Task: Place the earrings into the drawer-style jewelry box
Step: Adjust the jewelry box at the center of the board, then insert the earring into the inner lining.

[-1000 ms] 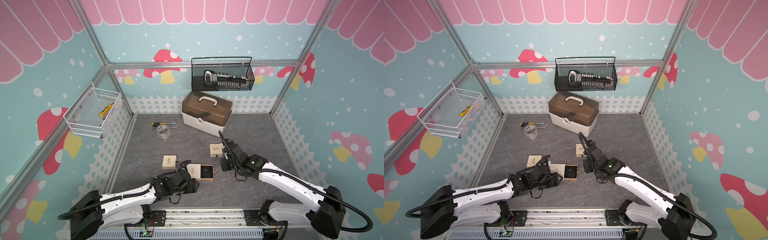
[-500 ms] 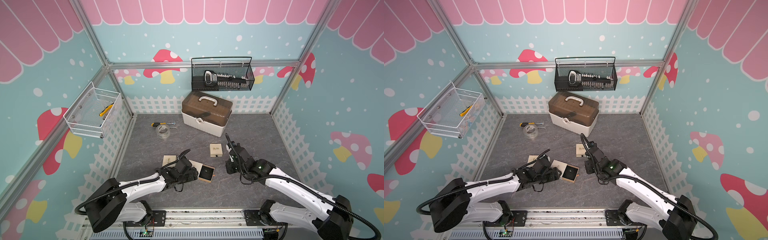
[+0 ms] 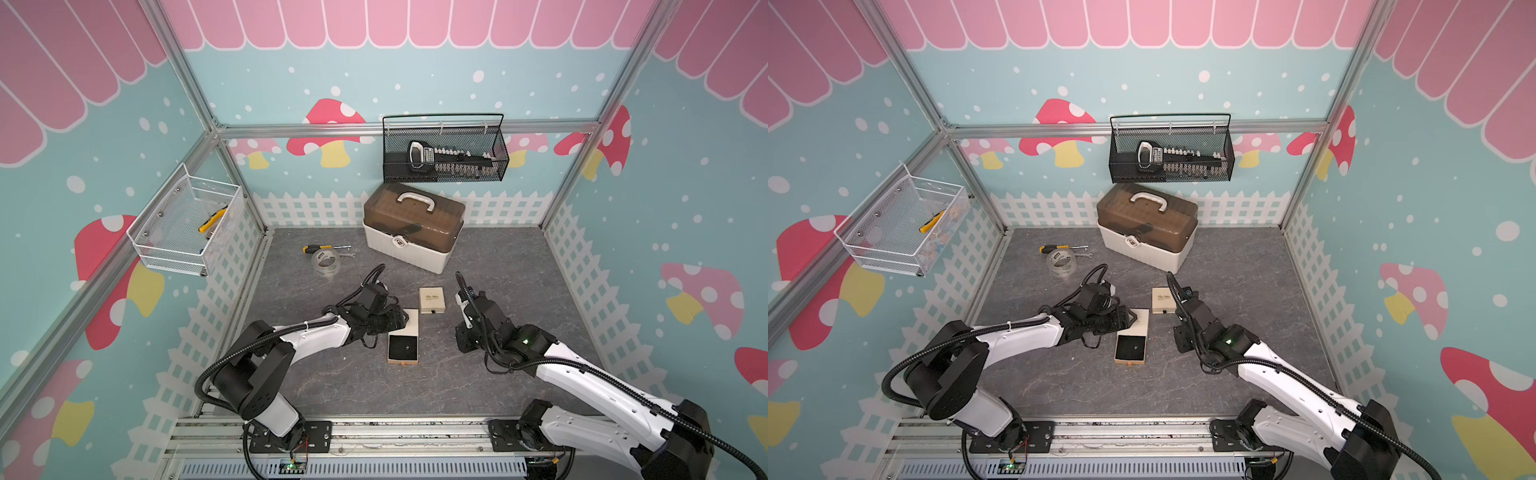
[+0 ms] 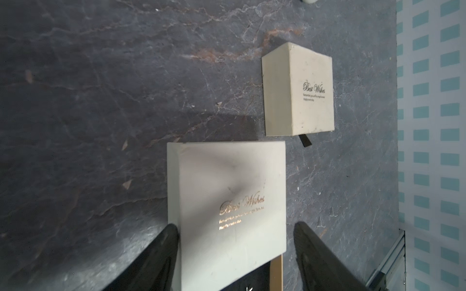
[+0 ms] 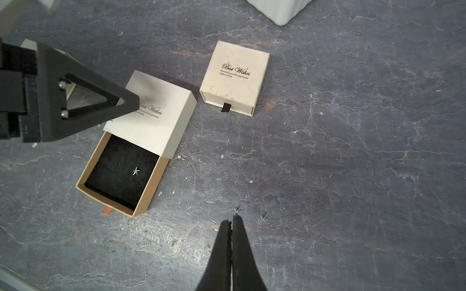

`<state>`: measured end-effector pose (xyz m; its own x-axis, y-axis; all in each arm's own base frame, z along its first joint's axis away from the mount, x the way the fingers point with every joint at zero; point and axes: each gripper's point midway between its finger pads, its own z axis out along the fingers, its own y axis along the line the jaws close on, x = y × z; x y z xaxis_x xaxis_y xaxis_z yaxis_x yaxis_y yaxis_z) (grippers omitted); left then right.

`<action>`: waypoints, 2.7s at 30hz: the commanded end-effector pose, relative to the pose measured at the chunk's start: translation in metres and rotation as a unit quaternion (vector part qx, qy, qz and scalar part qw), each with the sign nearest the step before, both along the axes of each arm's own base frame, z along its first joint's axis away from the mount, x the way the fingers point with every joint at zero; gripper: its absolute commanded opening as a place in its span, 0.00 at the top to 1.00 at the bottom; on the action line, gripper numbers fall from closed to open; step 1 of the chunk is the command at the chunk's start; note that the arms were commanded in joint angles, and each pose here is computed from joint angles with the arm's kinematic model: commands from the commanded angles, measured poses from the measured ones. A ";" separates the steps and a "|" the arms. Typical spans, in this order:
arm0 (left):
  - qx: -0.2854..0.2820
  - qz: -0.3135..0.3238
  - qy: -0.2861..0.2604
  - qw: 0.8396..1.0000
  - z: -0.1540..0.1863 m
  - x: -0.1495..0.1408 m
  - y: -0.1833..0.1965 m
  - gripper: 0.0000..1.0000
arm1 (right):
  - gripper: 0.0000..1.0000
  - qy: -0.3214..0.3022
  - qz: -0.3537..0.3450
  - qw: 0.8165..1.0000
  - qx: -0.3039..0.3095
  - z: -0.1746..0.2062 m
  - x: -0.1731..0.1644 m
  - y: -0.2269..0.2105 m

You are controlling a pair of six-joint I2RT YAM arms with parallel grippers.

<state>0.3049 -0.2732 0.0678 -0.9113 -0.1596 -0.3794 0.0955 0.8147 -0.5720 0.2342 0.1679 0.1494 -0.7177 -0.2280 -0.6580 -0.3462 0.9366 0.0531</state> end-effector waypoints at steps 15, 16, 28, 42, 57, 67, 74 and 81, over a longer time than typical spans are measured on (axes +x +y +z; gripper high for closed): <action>-0.095 -0.028 -0.086 0.991 0.059 -0.061 0.033 0.25 | 1.00 -0.161 0.266 0.950 0.022 0.023 0.018 0.083; -0.110 -0.026 -0.087 0.990 0.060 -0.065 0.033 0.25 | 1.00 -0.165 0.285 0.944 0.011 0.018 0.019 0.088; -0.181 -0.019 -0.046 0.982 0.031 -0.080 0.045 0.28 | 1.00 -0.223 0.433 0.863 -0.135 -0.024 0.012 0.127; -0.208 -0.033 -0.026 0.977 0.015 -0.093 0.045 0.31 | 1.00 -0.286 0.539 0.770 -0.184 -0.052 -0.007 0.163; -0.190 -0.014 -0.036 0.981 0.008 -0.093 0.061 0.31 | 1.00 -0.271 0.559 0.756 -0.206 -0.078 -0.003 0.176; -0.188 -0.022 -0.032 0.981 0.005 -0.092 0.060 0.31 | 1.00 -0.273 0.556 0.756 -0.213 -0.085 0.005 0.184; -0.186 -0.023 -0.032 0.982 0.005 -0.093 0.060 0.31 | 1.00 -0.267 0.560 0.752 -0.221 -0.093 0.006 0.184; -0.183 -0.021 -0.033 0.982 0.004 -0.092 0.061 0.31 | 1.00 -0.261 0.564 0.750 -0.227 -0.100 0.006 0.184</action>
<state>0.2119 -0.2119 0.0693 -0.9002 -0.2620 -0.3478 0.1545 0.5547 -0.8176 0.2413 0.3447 0.0508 0.3931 -0.7893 -0.4717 -0.8091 -0.0533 -0.5852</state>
